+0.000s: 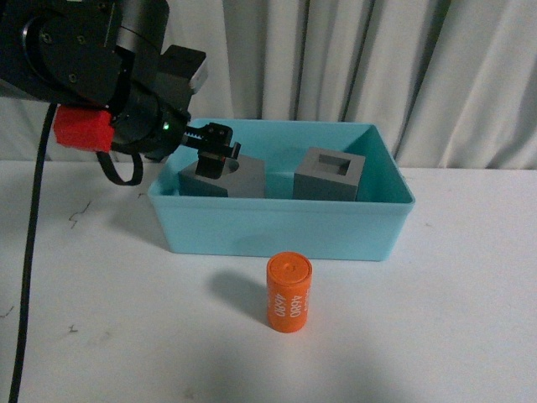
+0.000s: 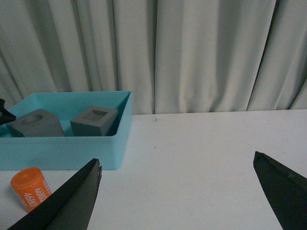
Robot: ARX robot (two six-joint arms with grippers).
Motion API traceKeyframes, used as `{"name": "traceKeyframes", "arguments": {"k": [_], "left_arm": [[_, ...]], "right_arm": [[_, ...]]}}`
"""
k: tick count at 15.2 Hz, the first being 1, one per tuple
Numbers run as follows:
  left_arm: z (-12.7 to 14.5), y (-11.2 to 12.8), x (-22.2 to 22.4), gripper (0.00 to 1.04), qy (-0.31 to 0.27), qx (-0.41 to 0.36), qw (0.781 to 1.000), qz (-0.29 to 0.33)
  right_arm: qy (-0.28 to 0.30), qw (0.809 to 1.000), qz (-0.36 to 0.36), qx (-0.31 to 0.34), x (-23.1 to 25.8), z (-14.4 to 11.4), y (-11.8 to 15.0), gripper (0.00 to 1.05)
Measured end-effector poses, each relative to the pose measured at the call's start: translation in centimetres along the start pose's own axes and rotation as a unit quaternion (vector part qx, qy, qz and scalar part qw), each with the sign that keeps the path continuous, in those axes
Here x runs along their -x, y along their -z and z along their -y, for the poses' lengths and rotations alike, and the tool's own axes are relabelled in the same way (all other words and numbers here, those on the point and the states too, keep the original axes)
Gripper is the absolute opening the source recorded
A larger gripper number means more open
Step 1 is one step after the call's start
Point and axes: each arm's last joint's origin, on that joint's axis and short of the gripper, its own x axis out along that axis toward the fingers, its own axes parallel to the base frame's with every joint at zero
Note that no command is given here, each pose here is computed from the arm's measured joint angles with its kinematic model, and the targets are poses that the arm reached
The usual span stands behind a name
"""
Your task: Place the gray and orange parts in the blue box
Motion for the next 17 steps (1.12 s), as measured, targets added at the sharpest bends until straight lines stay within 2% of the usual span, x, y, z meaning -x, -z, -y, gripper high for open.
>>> {"name": "traceKeyframes", "arguments": {"k": [2, 4, 5, 6, 9, 11, 12, 13, 14, 16, 17], "left_arm": [[-1.6, -0.3, 3.3, 1.0, 0.025, 0.06, 0.998, 0.008], [-4.0, -1.6, 10.8, 0.98, 0.06, 0.128, 0.988, 0.063], [-5.2, -0.9, 14.5, 0.98, 0.07, 0.149, 0.983, 0.077], [-6.2, 1.0, 17.5, 0.98, 0.075, 0.165, 0.98, 0.077], [-9.7, 11.4, 23.3, 0.98, 0.029, 0.267, 0.963, -0.003], [-9.8, 17.1, 25.8, 0.98, -0.004, 0.315, 0.948, -0.048], [-9.7, 17.9, 25.4, 0.92, -0.027, 0.266, 0.962, 0.053], [-9.0, 18.2, 25.4, 0.81, -0.044, 0.202, 0.967, 0.151], [-7.7, 19.2, 25.5, 0.68, -0.05, 0.155, 0.961, 0.224], [-7.0, 18.4, 26.9, 0.43, -0.08, 0.117, 0.939, 0.314], [-6.5, 18.4, 27.2, 0.3, -0.077, 0.114, 0.938, 0.318]], "right_arm": [[0.0, 1.0, 0.0, 0.0, 0.0, 0.0, 0.0, 0.98], [0.0, 1.0, 0.0, 0.0, 0.0, 0.0, 0.0, 0.98], [0.0, 1.0, 0.0, 0.0, 0.0, 0.0, 0.0, 0.98], [0.0, 1.0, 0.0, 0.0, 0.0, 0.0, 0.0, 0.98], [0.0, 1.0, 0.0, 0.0, 0.0, 0.0, 0.0, 0.98], [0.0, 1.0, 0.0, 0.0, 0.0, 0.0, 0.0, 0.98], [0.0, 1.0, 0.0, 0.0, 0.0, 0.0, 0.0, 0.98], [0.001, 1.0, 0.001, 0.0, 0.0, 0.0, 0.0, 0.98], [0.0, 1.0, -0.001, 0.0, 0.0, 0.0, 0.0, 0.98], [0.0, 1.0, 0.0, 0.0, 0.0, 0.0, 0.0, 0.98], [0.0, 1.0, 0.0, 0.0, 0.0, 0.0, 0.0, 0.98]]}}
